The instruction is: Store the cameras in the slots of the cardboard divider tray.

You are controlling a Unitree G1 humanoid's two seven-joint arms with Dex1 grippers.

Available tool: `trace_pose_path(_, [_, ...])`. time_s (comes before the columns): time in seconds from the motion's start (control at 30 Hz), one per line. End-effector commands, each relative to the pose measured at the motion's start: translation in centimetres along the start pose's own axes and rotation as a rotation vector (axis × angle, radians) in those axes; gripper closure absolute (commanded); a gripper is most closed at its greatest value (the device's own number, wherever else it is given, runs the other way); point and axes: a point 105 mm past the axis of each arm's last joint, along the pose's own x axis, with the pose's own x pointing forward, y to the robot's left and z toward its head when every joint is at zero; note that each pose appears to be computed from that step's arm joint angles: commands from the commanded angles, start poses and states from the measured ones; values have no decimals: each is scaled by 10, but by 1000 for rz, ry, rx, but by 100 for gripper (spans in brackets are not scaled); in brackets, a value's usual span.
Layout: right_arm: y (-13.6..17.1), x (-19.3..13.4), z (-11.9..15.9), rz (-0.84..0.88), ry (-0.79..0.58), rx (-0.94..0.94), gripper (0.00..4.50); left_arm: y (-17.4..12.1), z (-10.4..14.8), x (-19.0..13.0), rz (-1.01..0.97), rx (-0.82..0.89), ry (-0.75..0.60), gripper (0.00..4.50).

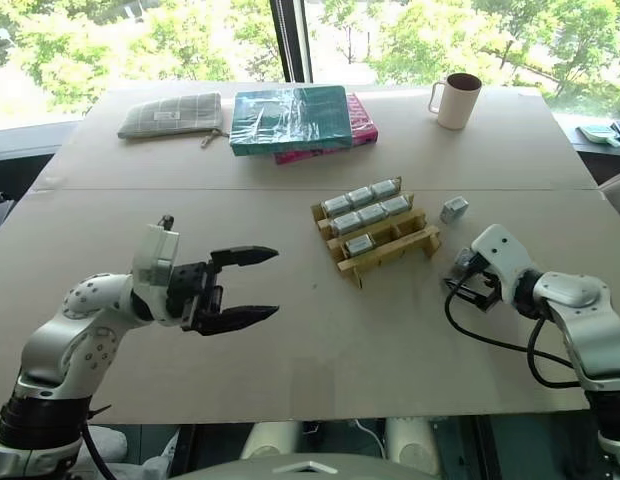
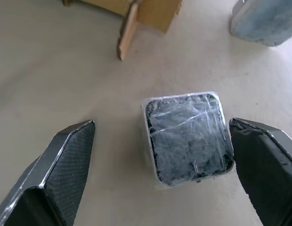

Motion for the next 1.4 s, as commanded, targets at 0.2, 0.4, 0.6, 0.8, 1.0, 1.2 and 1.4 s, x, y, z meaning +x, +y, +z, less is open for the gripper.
trace_pose_path(0.2, [-11,-6,4,-25,-18,-3,85,-4,13,6,-48,51,-24,0])
trace_pose_path(0.4, [-10,-7,7,-39,-25,-28,251,1,22,17,-26,-11,-40,0])
trace_pose_path(0.6, [19,-45,78,-43,-246,-345,251,21,38,45,113,-276,28,0])
trace_pose_path(0.8, [81,-62,143,18,-433,-603,251,28,47,87,-13,-558,83,0])
trace_pose_path(1.0, [98,-54,155,21,-453,-661,251,37,55,118,-53,-617,59,0])
trace_pose_path(1.2, [99,-52,155,0,-456,-652,251,38,54,126,-87,-626,94,53])
trace_pose_path(1.4, [99,-51,159,-19,-461,-659,251,39,43,131,-75,-644,135,288])
